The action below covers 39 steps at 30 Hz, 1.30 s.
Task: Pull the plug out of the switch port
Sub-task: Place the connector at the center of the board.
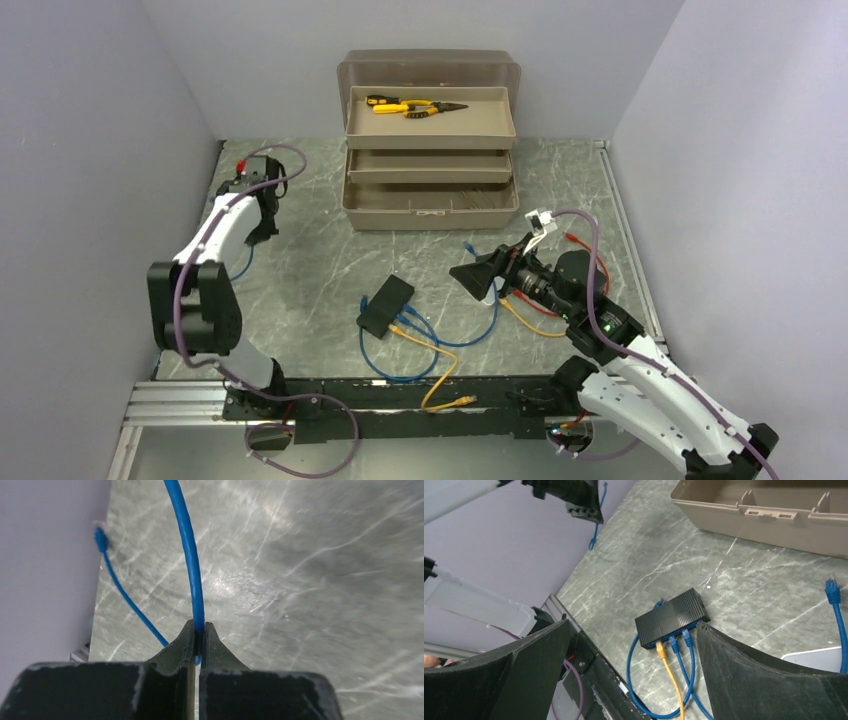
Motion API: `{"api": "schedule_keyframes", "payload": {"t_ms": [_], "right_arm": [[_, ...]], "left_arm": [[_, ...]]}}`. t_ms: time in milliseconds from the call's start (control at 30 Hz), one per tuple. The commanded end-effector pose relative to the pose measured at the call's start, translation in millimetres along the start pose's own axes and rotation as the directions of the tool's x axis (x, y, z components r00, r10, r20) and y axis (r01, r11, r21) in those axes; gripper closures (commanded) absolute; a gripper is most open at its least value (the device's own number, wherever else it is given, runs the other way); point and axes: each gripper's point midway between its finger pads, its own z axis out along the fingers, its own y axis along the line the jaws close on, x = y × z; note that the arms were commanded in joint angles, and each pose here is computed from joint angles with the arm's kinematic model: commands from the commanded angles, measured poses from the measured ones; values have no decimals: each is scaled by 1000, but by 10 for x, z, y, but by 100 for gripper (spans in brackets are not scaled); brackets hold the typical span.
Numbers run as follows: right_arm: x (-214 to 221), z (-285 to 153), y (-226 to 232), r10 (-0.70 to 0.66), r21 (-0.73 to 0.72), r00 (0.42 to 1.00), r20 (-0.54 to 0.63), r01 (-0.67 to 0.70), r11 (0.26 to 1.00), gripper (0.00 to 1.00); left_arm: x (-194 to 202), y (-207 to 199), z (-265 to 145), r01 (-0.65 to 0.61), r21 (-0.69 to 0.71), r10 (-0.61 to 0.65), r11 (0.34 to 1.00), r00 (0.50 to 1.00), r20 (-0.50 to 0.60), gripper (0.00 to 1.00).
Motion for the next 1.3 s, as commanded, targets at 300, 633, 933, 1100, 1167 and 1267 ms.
{"api": "schedule_keyframes", "payload": {"t_ms": [300, 633, 933, 1100, 1167, 1267], "right_arm": [[35, -27, -52, 2, 2, 1000, 24, -2, 1000, 0], [135, -5, -152, 4, 37, 1000, -5, -4, 999, 0], [154, -7, -188, -2, 51, 1000, -11, 2, 999, 0], [141, -13, -220, -24, 72, 1000, -15, 25, 997, 0], [125, -12, -229, -32, 79, 999, -13, 33, 996, 0], [89, -4, -260, -25, 103, 1000, 0, 25, 994, 0]], "left_arm": [[451, 25, 734, 182, -47, -187, 982, 968, -169, 100], [597, -224, 839, 216, 52, -201, 975, 957, -210, 46], [313, -104, 531, 302, 57, -293, 952, 948, -127, 1], [-93, -11, -57, 379, 164, -387, 911, 922, 17, 1], [-226, 0, -379, 392, 228, -418, 891, 905, 76, 1], [-365, -116, -980, 362, 388, -453, 847, 874, 174, 1]]}}
